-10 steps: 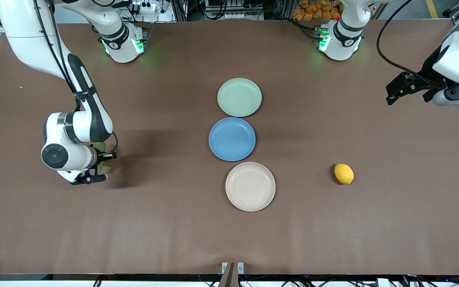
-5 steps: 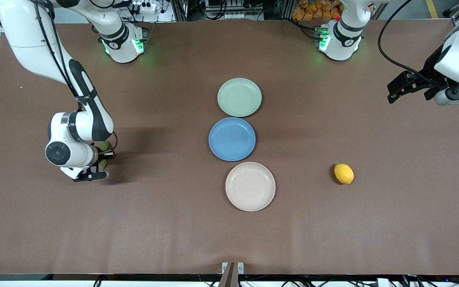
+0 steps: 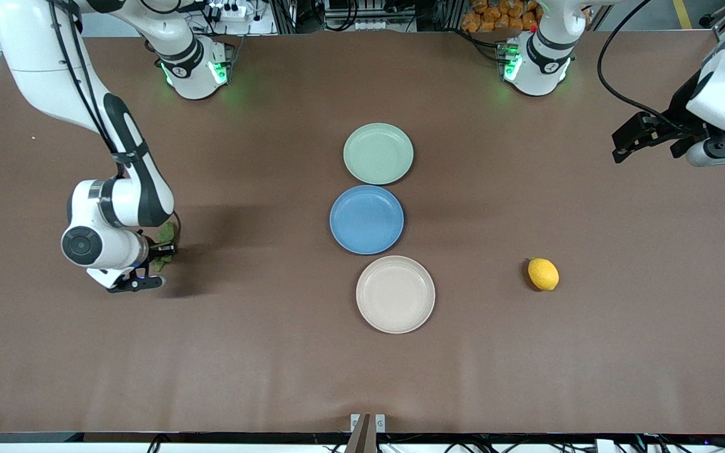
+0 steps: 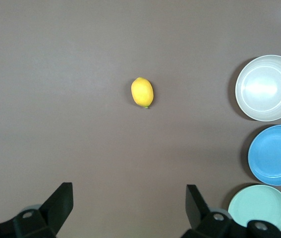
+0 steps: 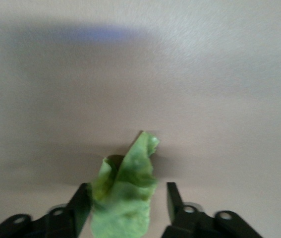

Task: Pick lemon and lettuce from plates
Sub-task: 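Lower the lettuce onto the table and open the right gripper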

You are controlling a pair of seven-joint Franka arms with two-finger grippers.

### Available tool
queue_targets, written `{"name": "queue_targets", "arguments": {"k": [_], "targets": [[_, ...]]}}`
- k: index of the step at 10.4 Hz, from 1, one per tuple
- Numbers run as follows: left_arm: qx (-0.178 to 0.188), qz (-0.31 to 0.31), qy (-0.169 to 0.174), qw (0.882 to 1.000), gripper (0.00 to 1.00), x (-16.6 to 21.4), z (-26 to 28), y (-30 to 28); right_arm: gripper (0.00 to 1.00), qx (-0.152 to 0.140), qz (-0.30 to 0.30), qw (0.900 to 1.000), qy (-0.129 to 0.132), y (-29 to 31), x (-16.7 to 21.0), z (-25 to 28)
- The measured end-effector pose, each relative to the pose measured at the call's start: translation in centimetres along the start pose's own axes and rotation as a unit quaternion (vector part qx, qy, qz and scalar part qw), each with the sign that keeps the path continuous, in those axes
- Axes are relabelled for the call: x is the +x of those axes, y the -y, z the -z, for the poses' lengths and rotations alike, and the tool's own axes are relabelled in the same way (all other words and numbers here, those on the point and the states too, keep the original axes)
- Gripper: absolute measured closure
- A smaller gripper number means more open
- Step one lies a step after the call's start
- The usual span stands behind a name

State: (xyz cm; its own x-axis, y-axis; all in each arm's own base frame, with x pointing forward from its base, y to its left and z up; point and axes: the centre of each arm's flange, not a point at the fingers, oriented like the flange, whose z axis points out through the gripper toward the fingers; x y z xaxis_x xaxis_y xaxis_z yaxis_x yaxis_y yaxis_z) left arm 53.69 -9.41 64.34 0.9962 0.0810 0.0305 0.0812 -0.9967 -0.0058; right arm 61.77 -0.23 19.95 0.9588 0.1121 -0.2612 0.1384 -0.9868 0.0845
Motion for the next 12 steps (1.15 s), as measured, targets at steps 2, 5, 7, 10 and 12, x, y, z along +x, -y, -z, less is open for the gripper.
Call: {"name": "queue_targets", "arguments": {"k": [2, 5, 7, 10, 12], "targets": [[0.000, -0.002, 0.000, 1.000, 0.00, -0.1, 0.0, -0.2, 0.00, 0.000, -0.002, 1.000, 0.010, -0.2, 0.4, 1.9], [0.000, 0.000, 0.000, 1.000, 0.00, 0.0, 0.0, 0.0, 0.00, 0.005, -0.006, 1.000, 0.026, -0.4, 0.4, 3.8], [0.000, 0.001, 0.000, 1.000, 0.00, 0.0, 0.0, 0.2, 0.00, 0.027, -0.019, 0.999, 0.037, -0.9, -0.1, 7.5], [0.000, 0.002, -0.001, 1.000, 0.00, 0.0, 0.1, 0.2, 0.00, 0.041, -0.028, 0.998, 0.029, -1.7, -2.8, 14.5], [-0.001, -0.003, -0.002, 1.000, 0.00, 0.1, 0.3, 0.4, 0.00, 0.045, -0.032, 0.998, 0.030, -1.9, -4.8, 17.7]]}}
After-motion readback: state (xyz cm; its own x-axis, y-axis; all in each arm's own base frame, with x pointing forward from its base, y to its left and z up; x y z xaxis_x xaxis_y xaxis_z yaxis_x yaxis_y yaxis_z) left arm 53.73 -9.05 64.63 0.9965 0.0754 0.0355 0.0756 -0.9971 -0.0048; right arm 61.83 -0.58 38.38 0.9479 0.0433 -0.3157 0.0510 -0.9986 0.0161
